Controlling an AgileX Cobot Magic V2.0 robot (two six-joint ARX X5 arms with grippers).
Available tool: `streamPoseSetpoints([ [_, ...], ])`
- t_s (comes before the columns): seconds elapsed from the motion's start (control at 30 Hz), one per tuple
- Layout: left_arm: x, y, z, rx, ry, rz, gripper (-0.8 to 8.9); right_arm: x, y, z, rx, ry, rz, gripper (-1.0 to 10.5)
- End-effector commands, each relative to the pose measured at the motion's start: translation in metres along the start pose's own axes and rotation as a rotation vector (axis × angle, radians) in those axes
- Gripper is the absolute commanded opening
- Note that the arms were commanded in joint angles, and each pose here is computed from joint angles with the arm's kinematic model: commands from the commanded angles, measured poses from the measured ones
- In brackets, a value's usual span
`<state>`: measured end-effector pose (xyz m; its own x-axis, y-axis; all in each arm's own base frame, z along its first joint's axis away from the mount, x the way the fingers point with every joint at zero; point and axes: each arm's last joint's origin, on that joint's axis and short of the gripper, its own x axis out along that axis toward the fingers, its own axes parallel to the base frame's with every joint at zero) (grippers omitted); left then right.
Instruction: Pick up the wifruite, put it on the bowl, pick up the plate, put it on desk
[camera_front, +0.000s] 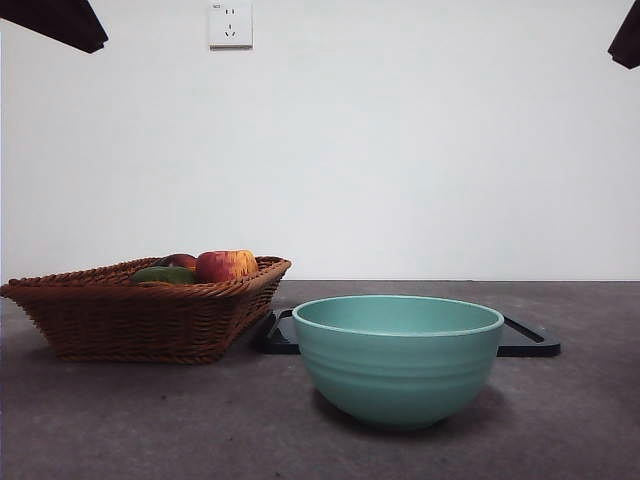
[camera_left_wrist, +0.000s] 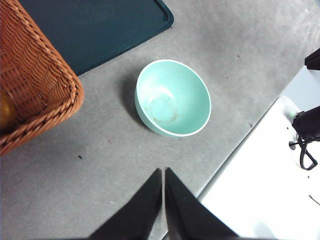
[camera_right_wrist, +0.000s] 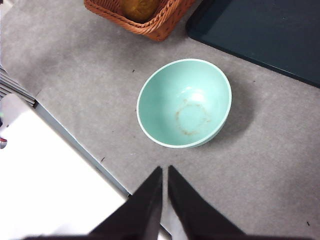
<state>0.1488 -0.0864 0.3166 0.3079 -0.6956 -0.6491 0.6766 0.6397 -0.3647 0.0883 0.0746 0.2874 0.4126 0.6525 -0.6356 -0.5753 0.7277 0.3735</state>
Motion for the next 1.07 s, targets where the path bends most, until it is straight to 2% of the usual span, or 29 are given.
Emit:
streamPoseSetpoints([
  [0.03,-0.003,-0.002,0.006,0.021,-0.019,-0.004,0.08,-0.002,0.003,0.004,-0.023,-0.015,0.01,0.1],
  [0.5,-0.003,-0.003,0.006,0.021,-0.02,-0.004,0.08,-0.002,0.003,0.004,-0.023,-0.015,0.01,0.1],
  [0.63,-0.011,-0.006,0.004,0.048,-0.057,0.003,0.08,-0.002,0.003,0.004,-0.023,-0.015,0.011,0.1],
  [0.73,-0.023,-0.006,0.007,0.133,-0.157,0.038,0.08,-0.002,0.003,0.004,-0.023,-0.015,0.01,0.1],
  [0.87,-0.051,-0.005,0.016,0.253,-0.403,0.145,0.08,-0.002,0.003,0.004,-0.023,-0.015,0.011,0.1],
  [1.07,-0.093,-0.007,0.004,0.347,-0.776,0.473,0.08,-0.002,0.003,0.004,-0.023,-0.015,0.01,0.1],
])
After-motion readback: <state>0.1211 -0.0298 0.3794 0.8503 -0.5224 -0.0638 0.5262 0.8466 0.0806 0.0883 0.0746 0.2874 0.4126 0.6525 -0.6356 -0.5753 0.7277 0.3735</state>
